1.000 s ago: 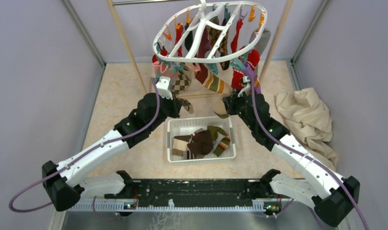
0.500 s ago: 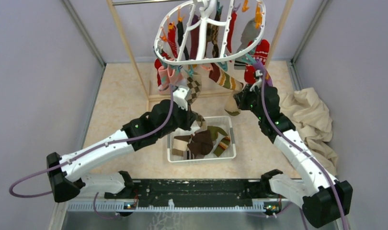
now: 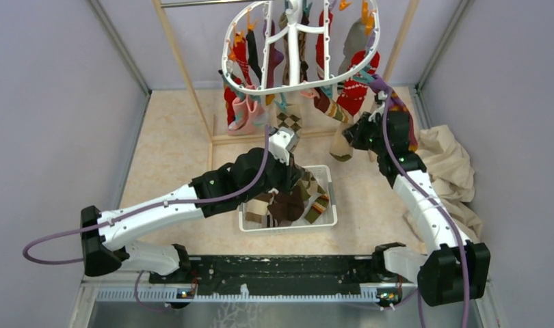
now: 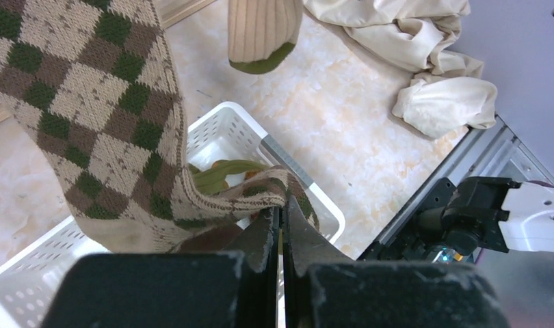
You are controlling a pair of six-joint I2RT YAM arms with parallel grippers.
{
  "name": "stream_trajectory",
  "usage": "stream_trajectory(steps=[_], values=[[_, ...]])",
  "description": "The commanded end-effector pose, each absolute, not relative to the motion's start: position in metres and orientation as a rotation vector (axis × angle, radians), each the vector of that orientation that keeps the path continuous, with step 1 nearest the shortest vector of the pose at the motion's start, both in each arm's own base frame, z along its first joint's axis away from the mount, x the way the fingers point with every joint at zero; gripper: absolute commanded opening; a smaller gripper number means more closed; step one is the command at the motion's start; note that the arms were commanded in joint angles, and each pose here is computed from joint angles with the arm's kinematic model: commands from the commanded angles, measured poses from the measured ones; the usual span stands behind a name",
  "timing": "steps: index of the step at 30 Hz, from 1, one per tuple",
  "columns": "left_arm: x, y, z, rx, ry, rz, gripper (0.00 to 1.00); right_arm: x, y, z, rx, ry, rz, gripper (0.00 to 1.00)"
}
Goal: Remove the socks clipped to the hanger
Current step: Remove the sock from the hanger.
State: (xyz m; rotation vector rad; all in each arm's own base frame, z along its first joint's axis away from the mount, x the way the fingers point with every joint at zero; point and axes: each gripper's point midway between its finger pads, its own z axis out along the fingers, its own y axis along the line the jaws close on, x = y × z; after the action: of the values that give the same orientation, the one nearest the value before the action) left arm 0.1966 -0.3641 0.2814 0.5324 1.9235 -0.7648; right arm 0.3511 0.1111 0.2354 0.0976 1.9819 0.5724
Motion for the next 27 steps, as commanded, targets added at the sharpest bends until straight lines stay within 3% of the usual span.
stream_trajectory(steps=[1, 4, 7, 11, 21, 27], values=[[0.191, -0.374, 0.307, 0.519, 1.845, -0.81, 0.0, 0.368, 0.106, 0.277, 0.113, 1.889, 0.632, 0.04], [0.188, -0.369, 0.303, 0.504, 1.845, -0.797, 0.0, 0.367, 0.113, 0.283, 0.074, 1.9, 0.674, 0.13], [0.188, -0.357, 0.292, 0.484, 1.852, -0.767, 0.0, 0.358, 0.117, 0.291, 0.049, 1.899, 0.699, 0.33], [0.189, -0.343, 0.283, 0.465, 1.849, -0.736, 0.0, 0.339, 0.115, 0.31, 0.041, 1.872, 0.697, 0.46], [0.187, -0.321, 0.266, 0.43, 1.821, -0.717, 0.0, 0.285, 0.122, 0.361, -0.034, 1.845, 0.763, 0.49], [0.189, -0.32, 0.264, 0.441, 1.808, -0.698, 0.0, 0.248, 0.151, 0.401, -0.184, 1.771, 0.903, 0.45]])
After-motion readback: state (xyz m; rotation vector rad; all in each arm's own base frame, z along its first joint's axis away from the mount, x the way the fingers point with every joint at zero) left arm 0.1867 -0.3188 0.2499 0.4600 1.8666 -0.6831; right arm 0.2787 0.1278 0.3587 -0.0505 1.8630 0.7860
